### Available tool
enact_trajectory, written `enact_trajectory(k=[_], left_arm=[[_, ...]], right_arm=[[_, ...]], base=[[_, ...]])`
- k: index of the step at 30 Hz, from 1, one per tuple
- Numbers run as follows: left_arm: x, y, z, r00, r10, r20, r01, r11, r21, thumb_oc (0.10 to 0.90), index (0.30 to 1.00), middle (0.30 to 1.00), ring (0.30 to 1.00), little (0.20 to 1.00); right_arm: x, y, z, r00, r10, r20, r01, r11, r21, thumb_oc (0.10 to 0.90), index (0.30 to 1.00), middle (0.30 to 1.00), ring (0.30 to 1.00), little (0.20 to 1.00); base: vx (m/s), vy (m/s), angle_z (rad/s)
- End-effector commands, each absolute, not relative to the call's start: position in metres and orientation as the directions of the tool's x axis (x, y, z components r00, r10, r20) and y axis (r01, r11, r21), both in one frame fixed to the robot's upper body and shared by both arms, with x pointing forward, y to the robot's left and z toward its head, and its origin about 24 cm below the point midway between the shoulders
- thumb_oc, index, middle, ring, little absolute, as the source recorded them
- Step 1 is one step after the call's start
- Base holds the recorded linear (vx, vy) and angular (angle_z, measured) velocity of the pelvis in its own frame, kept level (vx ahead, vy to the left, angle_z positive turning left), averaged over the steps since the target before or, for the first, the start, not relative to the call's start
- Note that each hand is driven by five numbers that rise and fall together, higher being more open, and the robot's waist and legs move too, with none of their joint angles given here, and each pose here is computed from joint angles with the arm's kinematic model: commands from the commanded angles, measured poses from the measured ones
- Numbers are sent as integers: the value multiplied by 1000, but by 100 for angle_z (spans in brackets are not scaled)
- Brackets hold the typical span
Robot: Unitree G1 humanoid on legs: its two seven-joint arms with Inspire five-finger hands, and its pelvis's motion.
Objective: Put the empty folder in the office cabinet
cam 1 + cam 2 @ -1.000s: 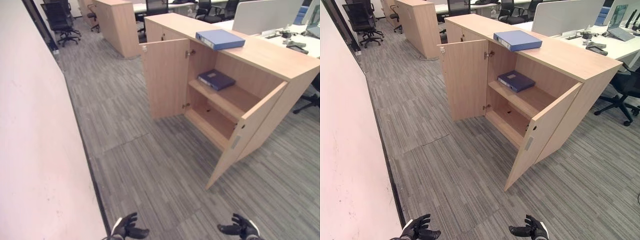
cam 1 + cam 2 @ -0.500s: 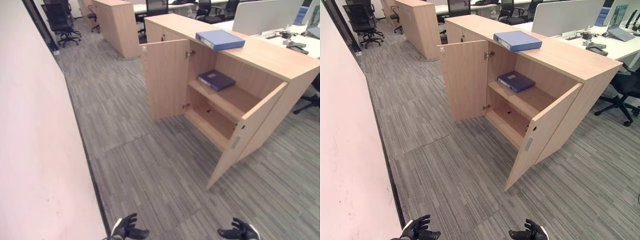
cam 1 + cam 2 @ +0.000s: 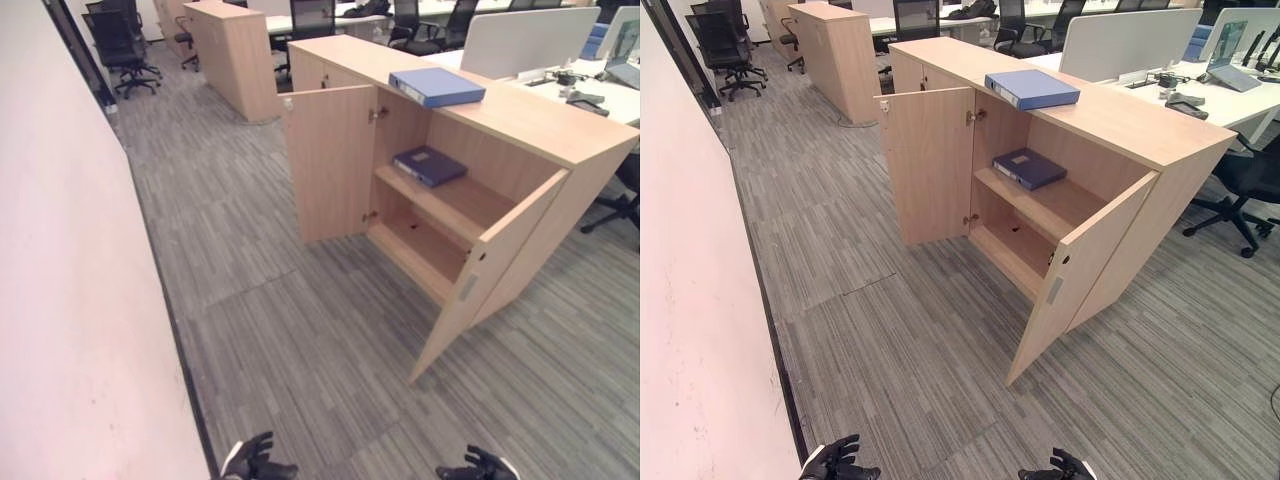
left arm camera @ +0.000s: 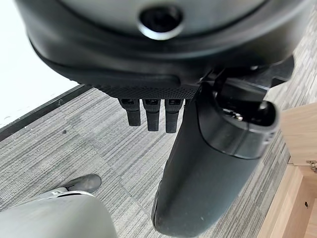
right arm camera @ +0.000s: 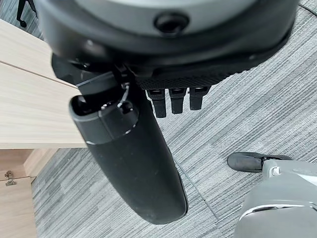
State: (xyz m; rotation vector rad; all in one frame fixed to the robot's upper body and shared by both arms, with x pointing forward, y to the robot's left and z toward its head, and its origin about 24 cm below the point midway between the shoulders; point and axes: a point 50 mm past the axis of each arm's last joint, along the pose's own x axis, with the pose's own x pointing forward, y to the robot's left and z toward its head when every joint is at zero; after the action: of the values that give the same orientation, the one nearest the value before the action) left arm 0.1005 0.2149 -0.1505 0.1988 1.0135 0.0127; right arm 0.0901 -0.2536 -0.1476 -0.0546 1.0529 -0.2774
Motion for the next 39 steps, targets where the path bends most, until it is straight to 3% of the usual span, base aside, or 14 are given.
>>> enact_trajectory(k=[1, 18, 23, 34, 39], left_arm=[[132, 231, -137, 620, 123, -775, 61, 977, 204, 800, 900, 900, 900, 900], [138, 234, -135, 623, 132, -771, 32, 981, 193, 800, 900, 900, 900, 900], [151, 236, -127, 662, 123, -739, 29, 982, 189, 800, 900, 900, 900, 900], [163, 241, -121, 681, 150, -717, 2, 978, 207, 800, 900, 900, 900, 900], [152, 245, -127, 649, 182, -738, -36, 977, 210, 800, 900, 900, 900, 900]], right_arm=[[116, -263, -139, 531, -266, -805, 181, 963, -199, 800, 900, 900, 900, 900], [111, -266, -139, 515, -274, -812, 195, 960, -201, 800, 900, 900, 900, 900], [124, -276, -131, 555, -296, -777, 215, 954, -210, 800, 900, 900, 900, 900], [128, -280, -129, 553, -314, -772, 229, 948, -222, 800, 900, 900, 900, 900], [126, -276, -132, 541, -301, -786, 212, 952, -219, 800, 900, 900, 900, 900]], base=[[-1, -34, 2], [6, -80, 4], [-39, -147, 3], [239, 61, 9], [308, 183, -39]])
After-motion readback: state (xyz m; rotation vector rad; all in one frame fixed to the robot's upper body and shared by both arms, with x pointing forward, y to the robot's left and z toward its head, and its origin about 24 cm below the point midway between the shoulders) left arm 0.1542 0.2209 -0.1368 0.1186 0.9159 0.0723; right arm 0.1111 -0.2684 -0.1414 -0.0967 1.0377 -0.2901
